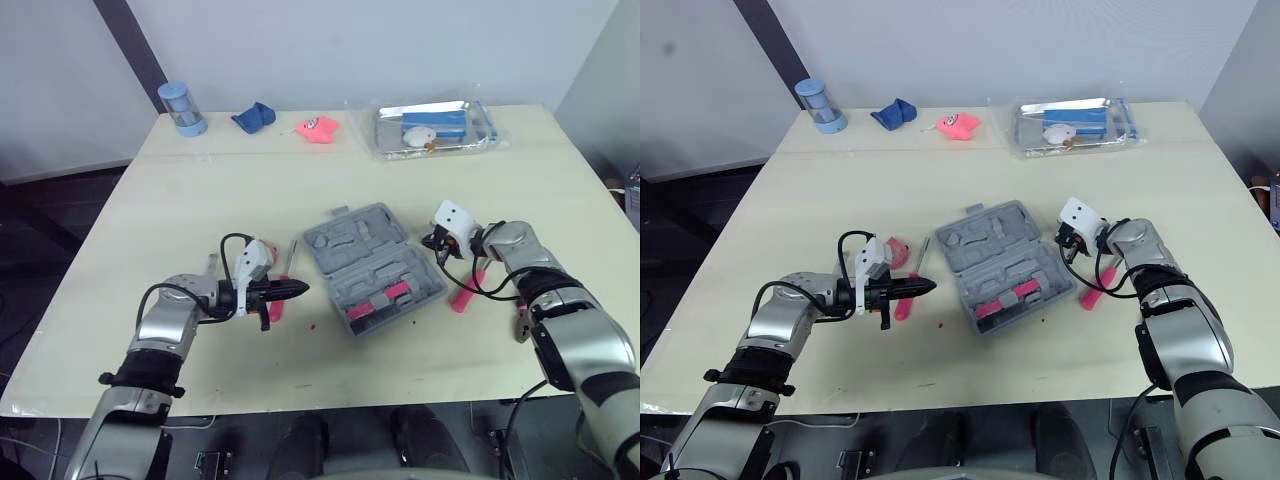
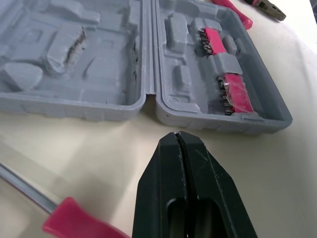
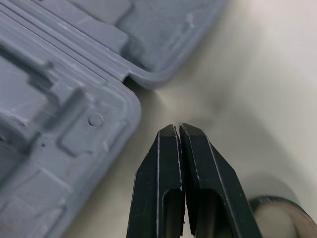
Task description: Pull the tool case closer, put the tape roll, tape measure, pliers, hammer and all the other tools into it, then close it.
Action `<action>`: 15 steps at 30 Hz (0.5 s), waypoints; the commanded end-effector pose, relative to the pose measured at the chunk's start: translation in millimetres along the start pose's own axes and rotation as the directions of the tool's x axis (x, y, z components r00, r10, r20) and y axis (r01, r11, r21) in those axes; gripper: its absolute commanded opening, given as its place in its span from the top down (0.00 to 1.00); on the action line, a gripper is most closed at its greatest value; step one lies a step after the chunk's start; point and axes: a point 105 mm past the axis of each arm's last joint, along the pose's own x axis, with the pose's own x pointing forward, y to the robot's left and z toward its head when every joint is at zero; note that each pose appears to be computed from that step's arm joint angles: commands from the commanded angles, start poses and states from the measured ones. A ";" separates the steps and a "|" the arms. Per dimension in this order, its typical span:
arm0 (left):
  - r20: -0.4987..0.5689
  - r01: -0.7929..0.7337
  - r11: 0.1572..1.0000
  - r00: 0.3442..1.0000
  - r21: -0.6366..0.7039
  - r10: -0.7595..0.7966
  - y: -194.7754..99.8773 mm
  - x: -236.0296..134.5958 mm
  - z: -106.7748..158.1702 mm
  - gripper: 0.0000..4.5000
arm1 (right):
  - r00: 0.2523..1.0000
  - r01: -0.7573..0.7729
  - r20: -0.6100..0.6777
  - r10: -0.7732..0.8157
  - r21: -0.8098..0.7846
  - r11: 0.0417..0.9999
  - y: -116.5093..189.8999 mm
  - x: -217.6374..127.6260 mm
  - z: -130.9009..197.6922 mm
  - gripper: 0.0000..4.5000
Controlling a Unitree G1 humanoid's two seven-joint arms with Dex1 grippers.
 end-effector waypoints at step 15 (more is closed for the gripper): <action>-0.007 -0.052 0.999 0.999 0.016 0.052 4.3 -2.6 -4.2 1.00 | 0.997 -0.054 0.053 0.058 -0.059 0.997 7.8 9.5 23.4 0.97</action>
